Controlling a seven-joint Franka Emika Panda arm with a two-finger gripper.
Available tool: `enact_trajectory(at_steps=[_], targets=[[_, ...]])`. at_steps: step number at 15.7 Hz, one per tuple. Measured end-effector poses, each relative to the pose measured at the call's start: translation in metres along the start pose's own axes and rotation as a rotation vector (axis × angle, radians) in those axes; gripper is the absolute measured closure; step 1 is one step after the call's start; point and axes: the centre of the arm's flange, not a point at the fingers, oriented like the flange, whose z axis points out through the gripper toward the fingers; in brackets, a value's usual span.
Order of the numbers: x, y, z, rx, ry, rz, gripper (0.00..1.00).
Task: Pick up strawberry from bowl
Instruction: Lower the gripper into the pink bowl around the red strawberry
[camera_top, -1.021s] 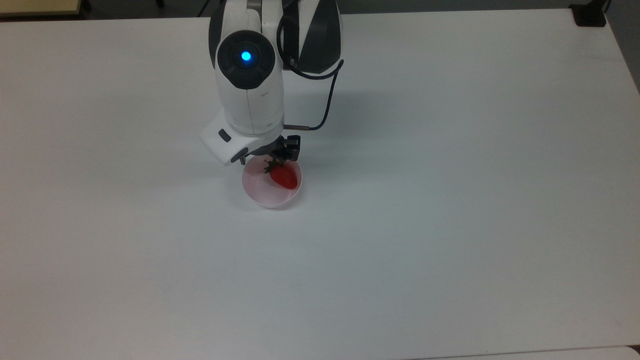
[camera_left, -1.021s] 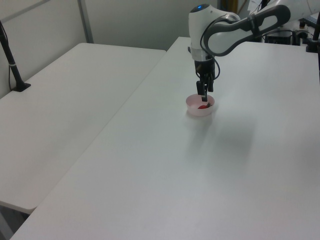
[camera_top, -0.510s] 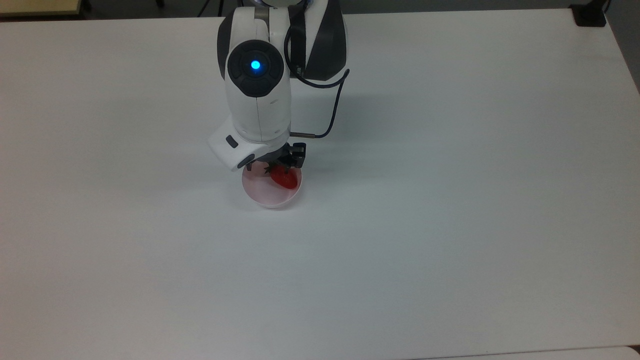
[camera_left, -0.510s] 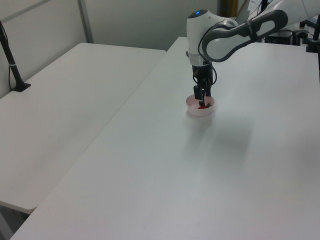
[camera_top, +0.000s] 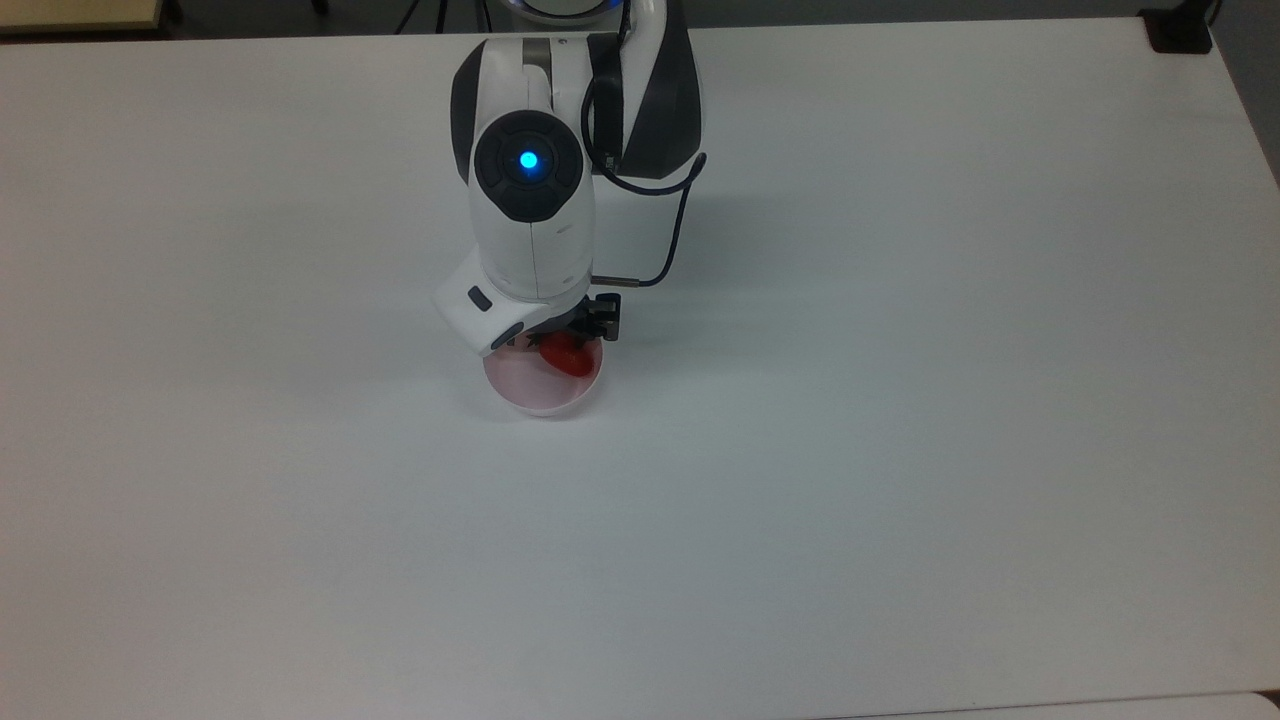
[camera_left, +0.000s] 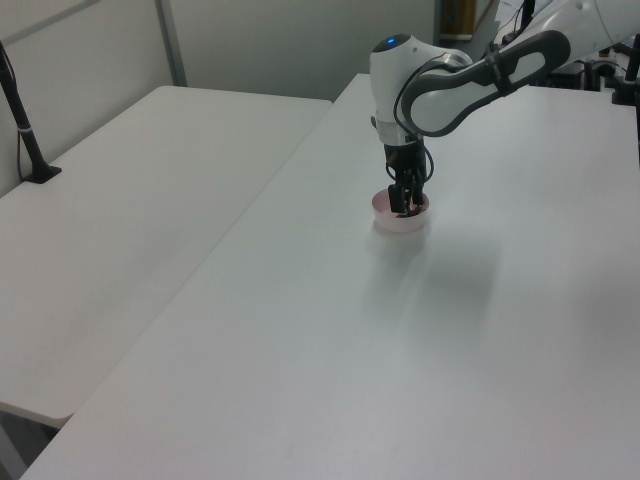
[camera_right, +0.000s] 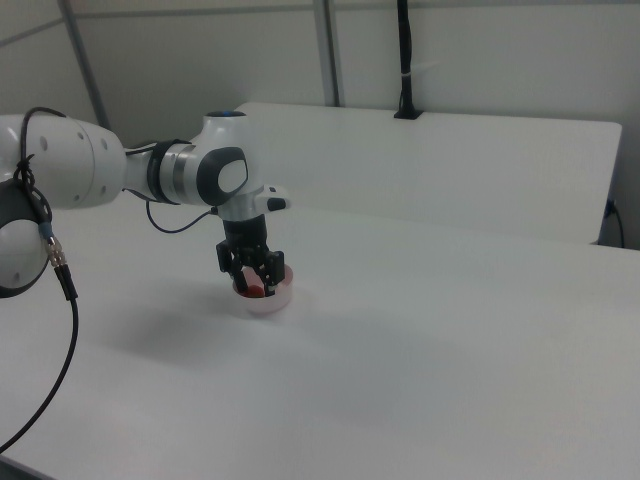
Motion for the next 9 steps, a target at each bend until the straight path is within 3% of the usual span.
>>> enact_trajectory(at_steps=[3, 7, 9], targets=[[0.0, 0.0, 0.0, 0.0, 0.0, 0.003, 0.33], [0.001, 0.001, -0.003, 0.001, 0.007, 0.013, 0.74], [0.002, 0.002, -0.011, 0.002, 0.019, 0.021, 0.78]])
